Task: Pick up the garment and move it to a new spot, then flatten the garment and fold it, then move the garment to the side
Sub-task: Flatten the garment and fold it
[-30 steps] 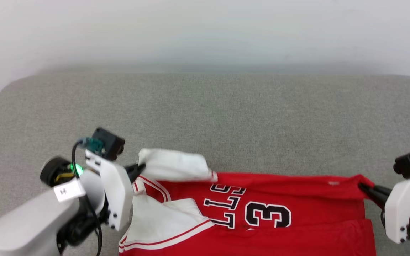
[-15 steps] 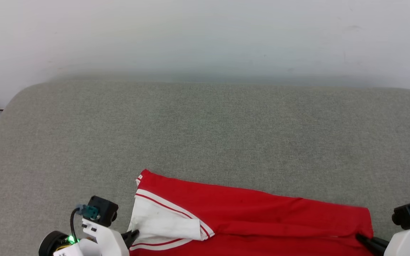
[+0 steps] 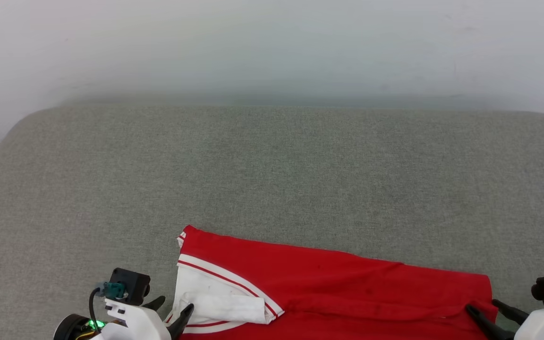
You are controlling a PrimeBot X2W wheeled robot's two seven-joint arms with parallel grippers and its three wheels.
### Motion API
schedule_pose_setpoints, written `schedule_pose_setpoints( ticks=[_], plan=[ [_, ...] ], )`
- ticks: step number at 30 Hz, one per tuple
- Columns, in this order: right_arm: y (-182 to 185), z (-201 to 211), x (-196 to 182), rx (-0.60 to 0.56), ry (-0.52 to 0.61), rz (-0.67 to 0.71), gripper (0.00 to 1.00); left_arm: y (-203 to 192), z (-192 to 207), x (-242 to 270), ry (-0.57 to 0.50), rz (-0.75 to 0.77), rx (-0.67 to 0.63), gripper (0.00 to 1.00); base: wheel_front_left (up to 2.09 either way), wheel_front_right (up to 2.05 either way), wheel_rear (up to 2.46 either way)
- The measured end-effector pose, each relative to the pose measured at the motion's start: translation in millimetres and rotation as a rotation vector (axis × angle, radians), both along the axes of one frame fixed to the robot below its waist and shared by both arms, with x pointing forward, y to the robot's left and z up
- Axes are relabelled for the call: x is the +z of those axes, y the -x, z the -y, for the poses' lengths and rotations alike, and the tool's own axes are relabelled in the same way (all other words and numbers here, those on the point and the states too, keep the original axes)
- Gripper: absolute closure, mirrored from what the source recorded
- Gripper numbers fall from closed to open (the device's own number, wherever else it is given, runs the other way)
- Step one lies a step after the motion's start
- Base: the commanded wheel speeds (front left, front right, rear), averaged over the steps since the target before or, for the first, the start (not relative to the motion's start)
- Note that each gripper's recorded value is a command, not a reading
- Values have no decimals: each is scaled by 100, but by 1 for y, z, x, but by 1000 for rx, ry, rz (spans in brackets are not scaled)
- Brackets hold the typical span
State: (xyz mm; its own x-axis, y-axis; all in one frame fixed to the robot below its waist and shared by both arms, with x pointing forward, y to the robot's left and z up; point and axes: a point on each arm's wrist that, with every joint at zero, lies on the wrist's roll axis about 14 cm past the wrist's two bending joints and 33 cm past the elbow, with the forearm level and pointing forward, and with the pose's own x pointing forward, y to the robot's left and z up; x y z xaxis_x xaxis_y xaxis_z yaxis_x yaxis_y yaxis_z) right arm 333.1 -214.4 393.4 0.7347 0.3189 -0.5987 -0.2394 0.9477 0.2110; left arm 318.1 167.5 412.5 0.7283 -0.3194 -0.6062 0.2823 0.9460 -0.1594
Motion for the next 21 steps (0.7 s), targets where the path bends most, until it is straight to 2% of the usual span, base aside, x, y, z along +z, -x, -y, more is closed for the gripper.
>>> schedule_pose_setpoints(
  ticks=[11, 14, 21],
  plan=[
    [-21, 28, 66, -67, -35, 200, 0, -20, -21, 51, -32, 336, 139, 0, 0, 0, 0],
    [-20, 34, 71, -59, -17, 171, 0, -26, -30, 65, -62, 420, 181, 0, 0, 0, 0],
    [-6, 41, 52, -43, -12, -45, 0, -36, -43, 92, -92, 559, 293, 0, 0, 0, 0]
  ],
)
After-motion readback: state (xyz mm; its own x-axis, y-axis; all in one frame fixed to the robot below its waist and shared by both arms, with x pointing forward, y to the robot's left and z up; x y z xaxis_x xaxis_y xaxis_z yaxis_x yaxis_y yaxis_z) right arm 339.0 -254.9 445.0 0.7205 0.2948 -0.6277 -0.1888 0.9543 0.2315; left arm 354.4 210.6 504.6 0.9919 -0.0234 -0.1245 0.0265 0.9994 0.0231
